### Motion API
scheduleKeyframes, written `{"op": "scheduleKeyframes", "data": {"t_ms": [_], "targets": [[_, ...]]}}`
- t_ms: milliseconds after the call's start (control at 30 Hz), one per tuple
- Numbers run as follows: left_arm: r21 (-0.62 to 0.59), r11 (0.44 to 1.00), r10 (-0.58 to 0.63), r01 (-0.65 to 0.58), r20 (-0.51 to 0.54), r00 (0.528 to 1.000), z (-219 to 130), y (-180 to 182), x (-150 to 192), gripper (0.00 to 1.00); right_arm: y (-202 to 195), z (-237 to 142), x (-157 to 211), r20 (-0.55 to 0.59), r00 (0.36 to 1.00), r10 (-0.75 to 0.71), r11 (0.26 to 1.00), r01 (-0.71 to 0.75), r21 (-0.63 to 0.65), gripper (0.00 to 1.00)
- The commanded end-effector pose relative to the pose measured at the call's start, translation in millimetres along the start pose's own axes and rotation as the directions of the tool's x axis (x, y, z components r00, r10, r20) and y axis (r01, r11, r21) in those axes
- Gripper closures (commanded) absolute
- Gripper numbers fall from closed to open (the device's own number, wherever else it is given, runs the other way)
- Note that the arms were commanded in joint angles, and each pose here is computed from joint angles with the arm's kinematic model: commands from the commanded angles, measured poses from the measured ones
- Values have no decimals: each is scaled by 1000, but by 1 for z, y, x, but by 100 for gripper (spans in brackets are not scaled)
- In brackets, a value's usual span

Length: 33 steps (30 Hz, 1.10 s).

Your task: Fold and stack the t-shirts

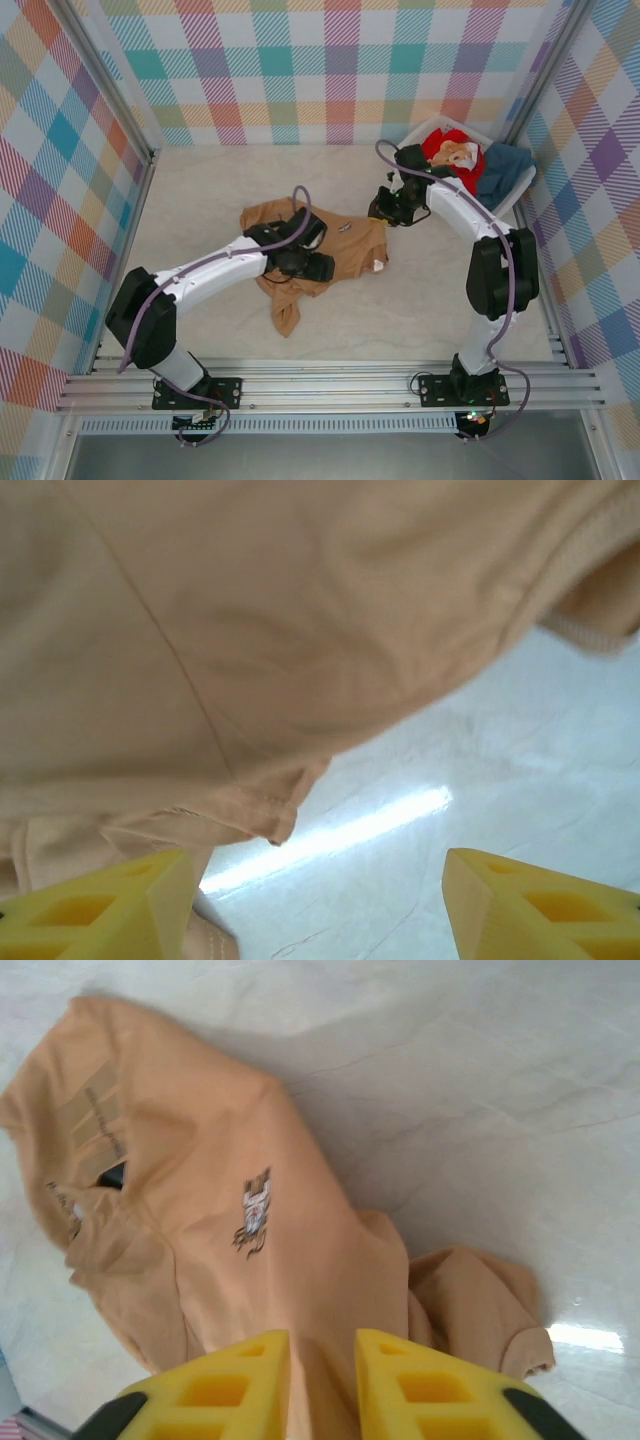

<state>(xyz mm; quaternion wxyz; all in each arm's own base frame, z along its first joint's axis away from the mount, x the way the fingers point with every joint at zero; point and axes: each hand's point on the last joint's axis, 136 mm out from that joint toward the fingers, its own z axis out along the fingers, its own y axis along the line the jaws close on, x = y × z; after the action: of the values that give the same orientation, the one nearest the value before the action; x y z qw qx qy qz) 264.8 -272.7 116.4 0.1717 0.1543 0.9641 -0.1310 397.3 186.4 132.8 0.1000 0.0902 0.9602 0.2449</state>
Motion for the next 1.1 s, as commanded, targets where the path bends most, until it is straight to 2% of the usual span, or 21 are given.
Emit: {"op": "scheduleKeyframes", "data": {"t_ms": [0, 167, 333, 467, 567, 700, 767, 867, 967, 1067], "targets": [[-143, 961, 233, -236, -37, 972, 4, 18, 5, 33, -19, -10, -2, -16, 999, 35, 998, -34, 56, 67], [-286, 855, 430, -432, -72, 900, 20, 39, -4, 32, -30, -31, 5, 36, 998, 58, 994, -61, 91, 57], [-282, 803, 517, -524, -107, 849, 46, 36, -4, 31, -50, -41, 39, 44, 992, 116, 986, -120, 117, 53], [-296, 772, 554, -563, -123, 824, 65, 29, -4, 34, -64, -37, 74, 3, 982, 187, 977, -186, 107, 51], [-338, 761, 552, -554, -111, 826, 69, 29, -15, 52, -72, -36, 91, 2, 975, 224, 970, -223, 100, 51], [-331, 773, 544, -541, -91, 834, 67, 20, -26, 90, -80, -34, 103, 2, 968, 253, 962, -251, 104, 51], [-350, 782, 533, -516, -56, 845, 58, 19, -33, 99, -84, -27, 106, -8, 962, 274, 957, -272, 103, 51], [-357, 801, 510, -480, -11, 860, 37, 14, -42, 97, -85, -19, 106, -18, 956, 292, 953, -289, 93, 52], [-303, 833, 491, -463, 21, 871, 18, 3, -44, 91, -82, -15, 105, -22, 950, 311, 949, -309, 67, 51], [-242, 852, 478, -464, 0, 878, 16, -4, -36, 86, -82, -5, 109, -45, 936, 349, 937, -347, 39, 51]]}}
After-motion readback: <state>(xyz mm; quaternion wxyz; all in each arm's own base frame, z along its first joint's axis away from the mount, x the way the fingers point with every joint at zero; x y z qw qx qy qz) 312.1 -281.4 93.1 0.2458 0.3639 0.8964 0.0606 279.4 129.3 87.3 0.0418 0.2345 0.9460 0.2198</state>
